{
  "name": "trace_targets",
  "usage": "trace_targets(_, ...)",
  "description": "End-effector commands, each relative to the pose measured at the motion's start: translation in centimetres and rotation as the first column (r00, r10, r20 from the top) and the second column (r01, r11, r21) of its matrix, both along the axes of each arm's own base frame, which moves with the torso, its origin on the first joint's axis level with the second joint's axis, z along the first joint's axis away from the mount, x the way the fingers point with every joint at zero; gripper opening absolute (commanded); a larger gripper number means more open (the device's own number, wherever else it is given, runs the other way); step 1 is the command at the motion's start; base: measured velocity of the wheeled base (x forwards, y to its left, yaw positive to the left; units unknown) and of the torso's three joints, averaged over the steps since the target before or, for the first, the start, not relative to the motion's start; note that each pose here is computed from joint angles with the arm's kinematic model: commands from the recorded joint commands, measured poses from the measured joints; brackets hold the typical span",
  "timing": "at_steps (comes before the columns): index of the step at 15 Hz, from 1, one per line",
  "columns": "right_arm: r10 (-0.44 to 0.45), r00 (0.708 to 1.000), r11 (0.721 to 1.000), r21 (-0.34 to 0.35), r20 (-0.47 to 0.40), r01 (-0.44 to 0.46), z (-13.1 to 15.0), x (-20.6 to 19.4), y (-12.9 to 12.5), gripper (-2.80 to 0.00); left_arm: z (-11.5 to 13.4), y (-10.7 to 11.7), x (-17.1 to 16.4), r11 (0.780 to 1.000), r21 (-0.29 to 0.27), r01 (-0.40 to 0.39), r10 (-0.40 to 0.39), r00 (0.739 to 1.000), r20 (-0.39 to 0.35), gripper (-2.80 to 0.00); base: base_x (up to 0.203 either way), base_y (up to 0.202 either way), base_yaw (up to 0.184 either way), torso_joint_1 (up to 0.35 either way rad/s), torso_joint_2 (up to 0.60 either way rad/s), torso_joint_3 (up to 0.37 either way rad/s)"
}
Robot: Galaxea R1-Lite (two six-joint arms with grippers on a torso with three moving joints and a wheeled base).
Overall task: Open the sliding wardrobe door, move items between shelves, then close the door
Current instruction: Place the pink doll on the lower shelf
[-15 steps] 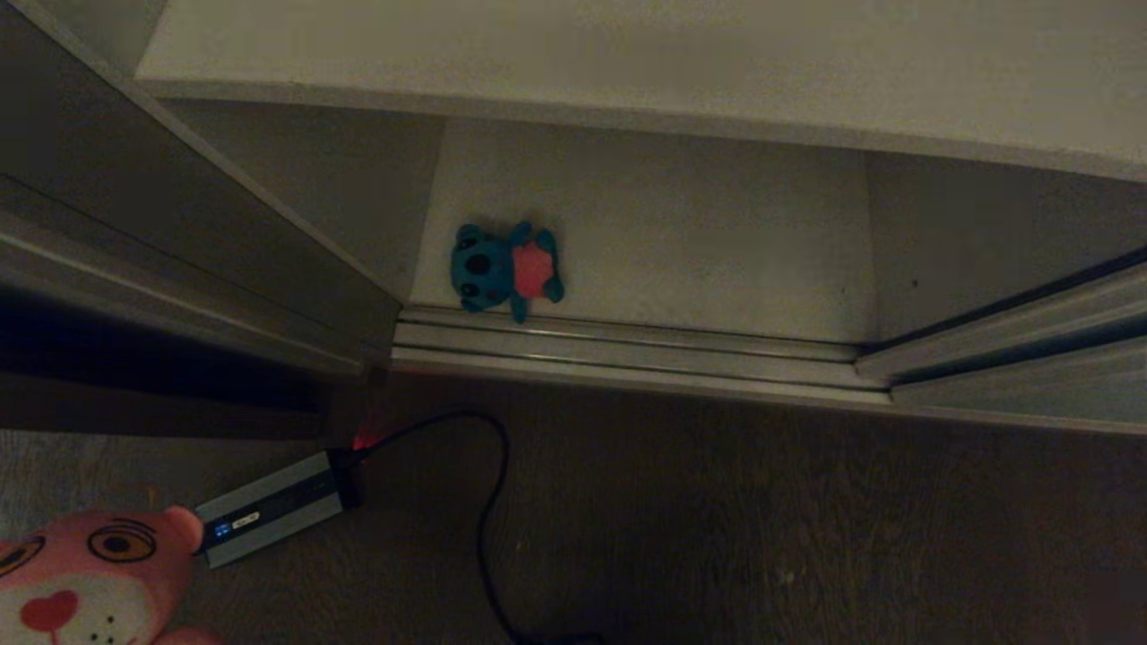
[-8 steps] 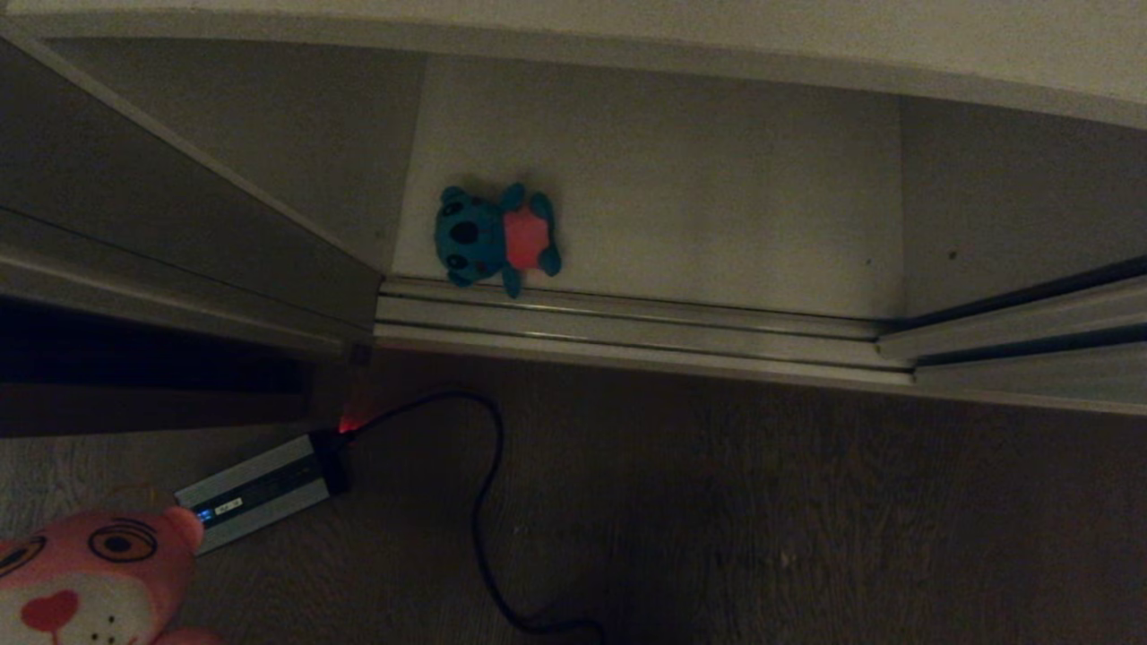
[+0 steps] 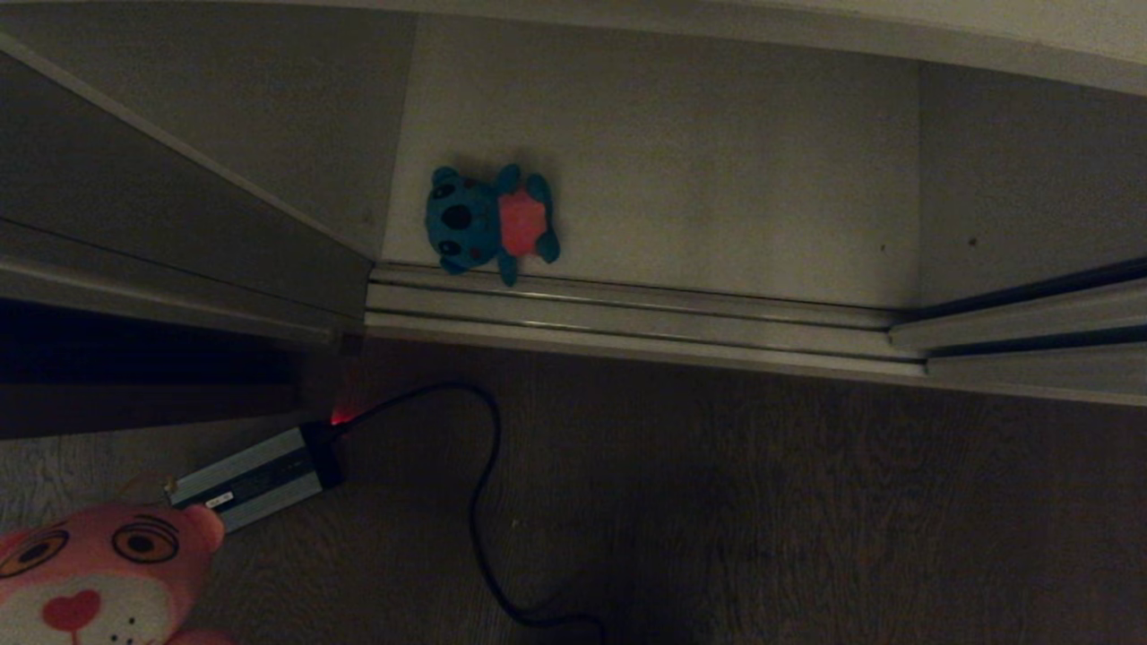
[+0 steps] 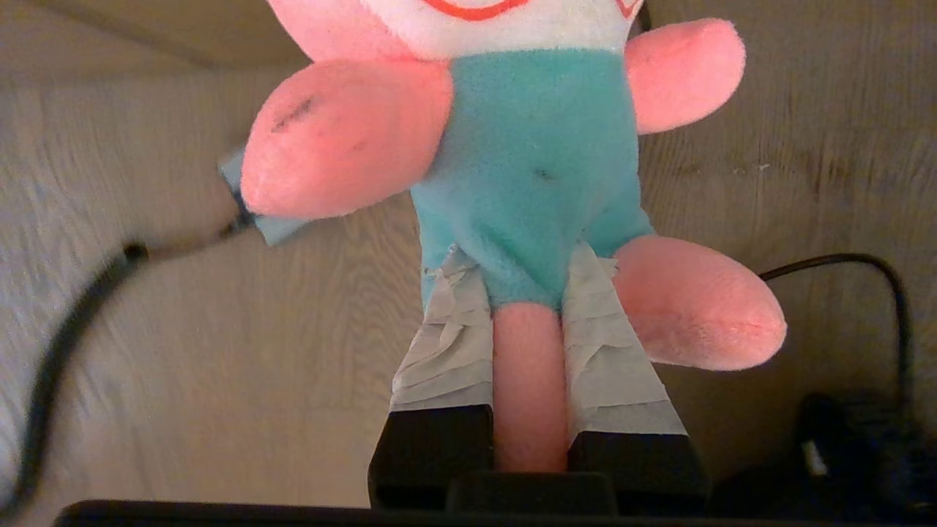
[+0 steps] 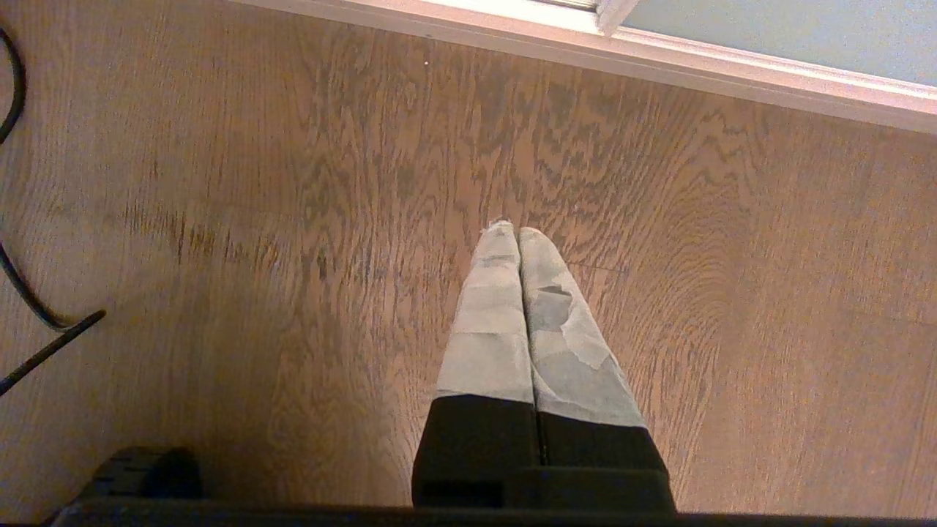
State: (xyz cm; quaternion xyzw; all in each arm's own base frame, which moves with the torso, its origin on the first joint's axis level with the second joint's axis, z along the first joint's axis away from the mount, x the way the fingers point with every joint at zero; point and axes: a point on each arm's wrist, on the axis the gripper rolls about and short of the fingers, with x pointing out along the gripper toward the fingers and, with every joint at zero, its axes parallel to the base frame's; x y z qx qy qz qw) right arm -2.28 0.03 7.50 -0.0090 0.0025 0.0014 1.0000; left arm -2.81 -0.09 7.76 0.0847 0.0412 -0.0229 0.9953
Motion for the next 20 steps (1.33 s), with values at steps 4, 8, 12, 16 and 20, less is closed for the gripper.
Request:
trace_targets(4, 0.0, 1.0, 1.0, 0.0, -0.003, 0.0, -0.1, 0.0, 0.0, -2.8, 1.4, 0.0, -0.2, 1.0, 0.014, 0.01, -0.011, 0.998, 0.054, -2.8, 0.0, 0.0, 0.0, 0.0, 0.0, 0.0)
trace_targets(8, 0.0, 1.0, 1.0, 0.0, -0.003, 0.0, -0.1, 0.0, 0.0, -2.8, 7.2, -0.3, 1.6, 0.992, 0.003, 0.13, -0.129, 0.991, -0.019, -2.8, 0.0, 0.0, 0.0, 0.0, 0.0, 0.0)
trace_targets(12, 0.001, 1.0, 1.0, 0.0, -0.003, -0.001, -0.1, 0.0, 0.0, -2.8, 10.8, -0.7, 7.0, 0.951, -0.098, 0.293, -0.308, 0.927, -0.213, -2.8, 0.0, 0.0, 0.0, 0.0, 0.0, 0.0)
trace_targets(16, 0.0, 1.0, 1.0, 0.0, -0.003, 0.0, -0.1, 0.0, 0.0, -2.8, 12.6, -2.0, 13.0, 0.85, -0.228, 0.475, -0.527, 0.778, -0.342, -2.8, 0.0, 0.0, 0.0, 0.0, 0.0, 0.0)
trace_targets(20, 0.0, 1.0, 1.0, 0.0, -0.003, 0.0, -0.1, 0.0, 0.0, -2.8, 12.2, -5.1, 20.3, 0.774, -0.315, 0.549, -0.63, 0.621, -0.466, -2.8, 0.0, 0.0, 0.0, 0.0, 0.0, 0.0)
